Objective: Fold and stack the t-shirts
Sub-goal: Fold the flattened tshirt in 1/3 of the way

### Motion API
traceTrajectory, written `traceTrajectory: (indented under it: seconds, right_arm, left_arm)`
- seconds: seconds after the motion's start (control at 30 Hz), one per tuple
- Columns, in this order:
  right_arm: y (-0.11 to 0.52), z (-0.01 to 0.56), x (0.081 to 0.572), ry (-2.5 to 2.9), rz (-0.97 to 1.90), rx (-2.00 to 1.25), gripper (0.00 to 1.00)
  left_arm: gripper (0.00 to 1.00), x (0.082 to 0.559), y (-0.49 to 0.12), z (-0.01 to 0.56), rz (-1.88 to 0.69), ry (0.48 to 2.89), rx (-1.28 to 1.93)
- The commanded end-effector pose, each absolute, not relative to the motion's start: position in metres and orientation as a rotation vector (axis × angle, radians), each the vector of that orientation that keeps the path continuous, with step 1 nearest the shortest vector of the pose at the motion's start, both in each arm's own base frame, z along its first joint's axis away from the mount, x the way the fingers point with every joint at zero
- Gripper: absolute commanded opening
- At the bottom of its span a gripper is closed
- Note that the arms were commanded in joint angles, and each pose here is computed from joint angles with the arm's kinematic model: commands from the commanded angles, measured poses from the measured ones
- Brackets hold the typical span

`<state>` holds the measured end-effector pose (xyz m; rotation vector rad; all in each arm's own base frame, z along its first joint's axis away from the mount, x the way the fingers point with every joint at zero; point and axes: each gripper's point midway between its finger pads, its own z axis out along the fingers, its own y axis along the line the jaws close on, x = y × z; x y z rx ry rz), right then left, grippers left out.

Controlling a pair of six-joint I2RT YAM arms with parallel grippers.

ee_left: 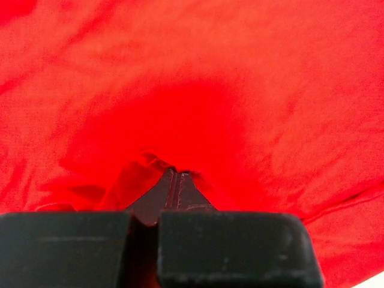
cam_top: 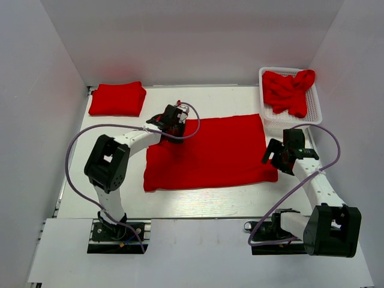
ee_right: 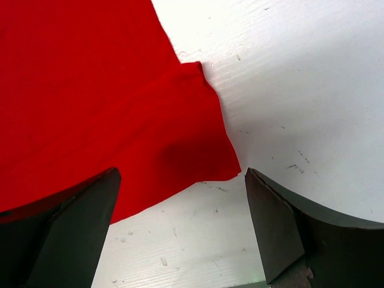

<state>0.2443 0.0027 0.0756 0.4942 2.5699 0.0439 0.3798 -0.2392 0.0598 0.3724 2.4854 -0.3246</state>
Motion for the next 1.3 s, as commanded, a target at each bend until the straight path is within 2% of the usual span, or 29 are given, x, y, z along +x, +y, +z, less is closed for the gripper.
traceTrajectory:
  seconds: [0.0,0.17,0.2,0.3,0.43,0.6,0.67,0.7,0.73,0.9,0.93,0.97,1.03,1.1,1.27]
  right_arm:
    - [-0.001,0.079,0.250,2.552,0.018,0.490,0.90]
    - [-0.004,0.082,0.251,2.558,-0.007,0.509,0.90]
    - [-0.005,0.080,0.250,2.565,-0.015,0.512,0.90]
    - [-0.005,0.083,0.252,2.556,-0.010,0.507,0.90]
    - [-0.006,0.084,0.253,2.552,-0.017,0.513,0.90]
    - [-0.007,0.085,0.252,2.556,-0.029,0.525,0.90]
    - [-0.009,0.087,0.251,2.553,-0.044,0.541,0.90]
    - [-0.009,0.088,0.252,2.547,-0.043,0.541,0.90]
    - [-0.010,0.089,0.251,2.546,-0.049,0.546,0.90]
    - [-0.009,0.107,0.260,2.507,-0.030,0.508,0.90]
    - [-0.008,0.113,0.264,2.491,-0.018,0.503,0.90]
    - [-0.006,0.120,0.269,2.477,0.002,0.471,0.90]
    - [0.006,0.132,0.276,2.454,0.042,0.411,0.90]
    - [0.013,0.147,0.288,2.405,0.099,0.365,0.90]
    - [0.013,0.156,0.298,2.391,0.084,0.372,0.90]
  left_arm:
    - [0.00,0.402,-0.262,0.080,-0.393,2.366,0.478]
    - [0.00,0.412,-0.272,0.068,-0.400,2.360,0.552]
    - [0.05,0.415,-0.273,0.068,-0.400,2.358,0.552]
    - [0.09,0.422,-0.277,0.069,-0.392,2.326,0.610]
    - [0.09,0.419,-0.298,0.077,-0.506,2.207,0.792]
    - [0.10,0.411,-0.306,0.072,-0.565,2.183,0.916]
    - [0.19,0.410,-0.307,0.070,-0.575,2.195,0.923]
    - [0.29,0.412,-0.306,0.071,-0.564,2.197,0.919]
    - [0.52,0.413,-0.305,0.074,-0.551,2.199,0.914]
    - [0.83,0.422,-0.294,0.096,-0.521,2.193,0.845]
    - [0.85,0.427,-0.288,0.102,-0.499,2.192,0.809]
    - [0.91,0.439,-0.276,0.107,-0.398,2.191,0.746]
    - [0.95,0.453,-0.264,0.125,-0.291,2.174,0.674]
    - [0.95,0.470,-0.248,0.138,-0.146,2.162,0.629]
    - [0.95,0.491,-0.203,0.128,0.191,2.168,0.664]
